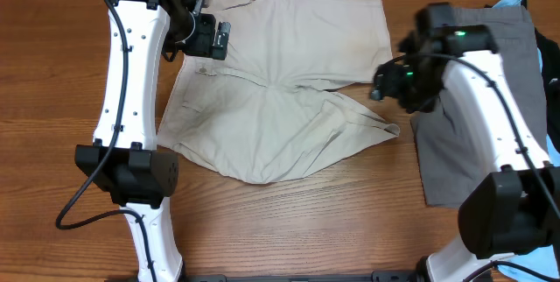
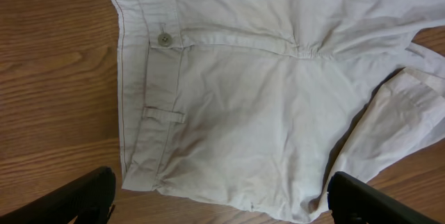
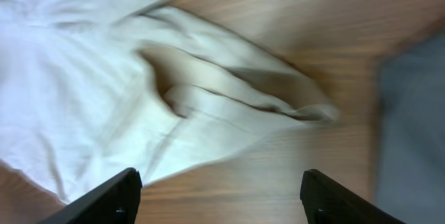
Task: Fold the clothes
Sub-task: 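Pinch the right leg hem and pull it down-right to flatten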
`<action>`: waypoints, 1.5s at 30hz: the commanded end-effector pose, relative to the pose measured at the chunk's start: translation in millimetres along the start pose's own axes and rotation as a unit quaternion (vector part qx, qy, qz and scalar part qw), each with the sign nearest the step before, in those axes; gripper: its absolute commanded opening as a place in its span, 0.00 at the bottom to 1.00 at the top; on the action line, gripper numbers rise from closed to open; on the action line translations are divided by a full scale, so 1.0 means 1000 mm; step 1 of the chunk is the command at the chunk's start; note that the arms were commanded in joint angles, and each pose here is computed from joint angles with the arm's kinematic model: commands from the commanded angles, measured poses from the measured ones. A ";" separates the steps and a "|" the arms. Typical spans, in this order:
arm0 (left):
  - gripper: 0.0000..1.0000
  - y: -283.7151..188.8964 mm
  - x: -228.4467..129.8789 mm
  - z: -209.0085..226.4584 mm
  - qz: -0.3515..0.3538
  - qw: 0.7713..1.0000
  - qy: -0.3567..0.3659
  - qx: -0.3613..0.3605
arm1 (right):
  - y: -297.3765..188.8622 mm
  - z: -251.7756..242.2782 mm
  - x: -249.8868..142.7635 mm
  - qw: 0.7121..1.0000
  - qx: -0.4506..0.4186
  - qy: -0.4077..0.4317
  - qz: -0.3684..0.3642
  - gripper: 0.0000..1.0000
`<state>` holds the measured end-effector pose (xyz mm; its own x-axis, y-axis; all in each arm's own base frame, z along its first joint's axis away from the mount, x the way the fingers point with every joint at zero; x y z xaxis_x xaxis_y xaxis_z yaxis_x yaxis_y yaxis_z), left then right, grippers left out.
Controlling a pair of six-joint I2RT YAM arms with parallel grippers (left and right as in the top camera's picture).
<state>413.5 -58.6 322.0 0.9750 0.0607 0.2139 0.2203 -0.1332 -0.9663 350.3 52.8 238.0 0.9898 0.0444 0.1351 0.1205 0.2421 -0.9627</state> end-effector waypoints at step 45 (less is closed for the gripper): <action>1.00 -0.007 0.003 -0.002 -0.024 0.999 0.021 -0.002 | 0.006 0.033 -0.105 0.995 -0.018 0.033 0.095 0.04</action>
<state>418.6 -58.9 323.3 0.9669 0.0433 0.2516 0.2552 -0.1329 -0.9577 256.6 90.2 201.1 0.9933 0.0840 -0.0790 -0.0976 0.2476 -0.9639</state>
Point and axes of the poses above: each gripper's point midway between its finger pads, its own y axis out along the fingers, its own z axis along the line the jaws close on, x = y × z, the point moved 10 cm from there along -y, back along the fingers, and after that the axes turned 11 degrees about -y, right-handed, at the moved point
